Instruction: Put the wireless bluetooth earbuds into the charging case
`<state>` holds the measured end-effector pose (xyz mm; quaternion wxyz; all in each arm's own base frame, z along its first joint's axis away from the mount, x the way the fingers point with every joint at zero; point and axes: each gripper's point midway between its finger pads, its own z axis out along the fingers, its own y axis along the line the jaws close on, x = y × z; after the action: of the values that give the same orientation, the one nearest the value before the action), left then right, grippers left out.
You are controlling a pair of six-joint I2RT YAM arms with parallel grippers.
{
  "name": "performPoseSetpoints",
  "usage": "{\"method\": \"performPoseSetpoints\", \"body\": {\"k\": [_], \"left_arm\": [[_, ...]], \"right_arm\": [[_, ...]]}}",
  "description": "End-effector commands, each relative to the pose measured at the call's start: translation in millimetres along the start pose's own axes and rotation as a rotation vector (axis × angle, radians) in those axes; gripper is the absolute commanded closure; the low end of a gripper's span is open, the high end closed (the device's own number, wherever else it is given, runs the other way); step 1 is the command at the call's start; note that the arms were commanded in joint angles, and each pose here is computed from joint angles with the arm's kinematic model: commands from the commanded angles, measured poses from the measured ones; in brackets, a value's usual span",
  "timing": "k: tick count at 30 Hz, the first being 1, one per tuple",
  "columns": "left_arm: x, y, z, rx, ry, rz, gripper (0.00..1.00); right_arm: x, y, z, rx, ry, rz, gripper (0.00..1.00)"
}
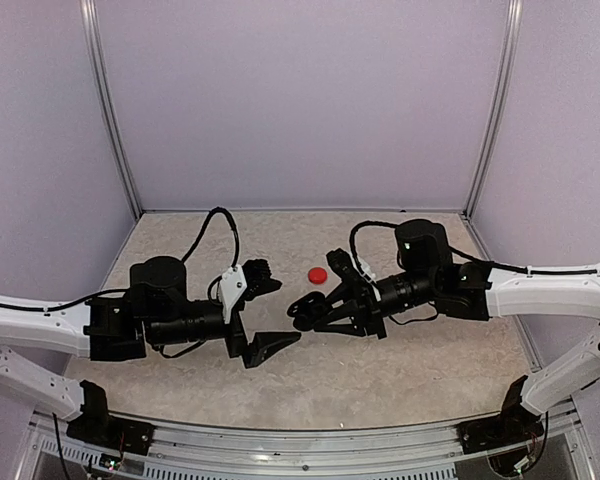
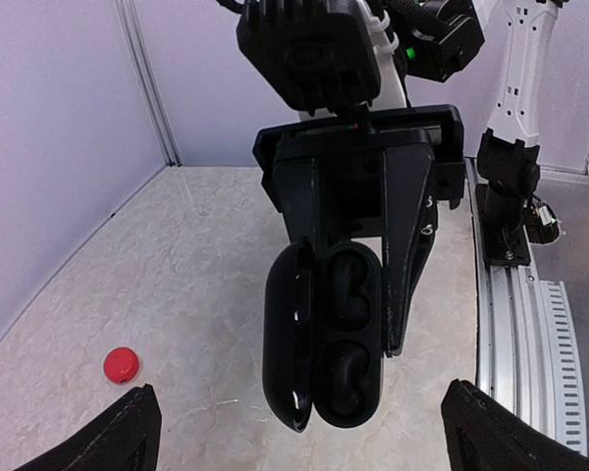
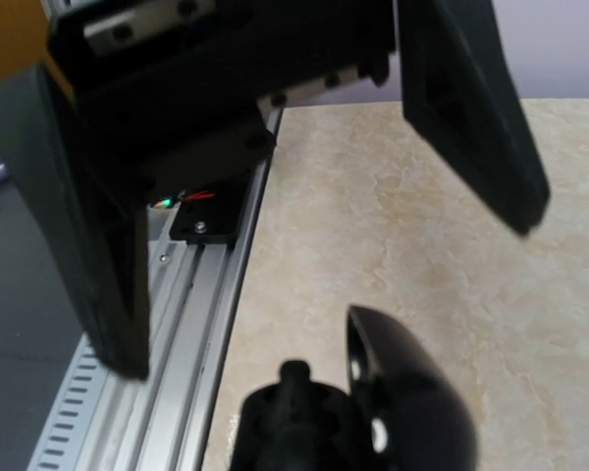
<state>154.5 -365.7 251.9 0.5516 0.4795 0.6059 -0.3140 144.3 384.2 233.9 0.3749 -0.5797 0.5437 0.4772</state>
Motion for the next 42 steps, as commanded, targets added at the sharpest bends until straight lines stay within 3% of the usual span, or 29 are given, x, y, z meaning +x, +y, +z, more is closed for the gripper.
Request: {"method": "performPoseSetpoints", "body": {"k": [1, 12, 28, 35, 42], "left_arm": [[-20.2, -10.3, 7.4, 0.040, -0.056, 0.007, 0.01], [-22.3, -49.4, 11.8, 0.159, -0.058, 0.107, 0.02], [-29.4, -56.1, 0.8, 0.167, -0.094, 0.137, 0.05], [-32.9, -27.4, -2.1, -0.001, -0.128, 0.112, 0.01], [-35.5, 34.0, -17.7, -0.301, -0.184, 0.020, 0.01]], "right_arm": [[-30.4, 9.0, -5.1, -0.021, -0.067, -0.053, 1.00], [-28.6, 9.2, -7.8, -0.008, -0.072, -0.051, 1.00], [-25.9, 8.0, -6.6, -0.006, -0.067, -0.046, 1.00], [-20.8, -7.1, -10.9, 0.033, -0.072, 0.006, 1.00], [7.2, -68.1, -31.3, 0.156, -0.069, 0.267, 1.00]]}}
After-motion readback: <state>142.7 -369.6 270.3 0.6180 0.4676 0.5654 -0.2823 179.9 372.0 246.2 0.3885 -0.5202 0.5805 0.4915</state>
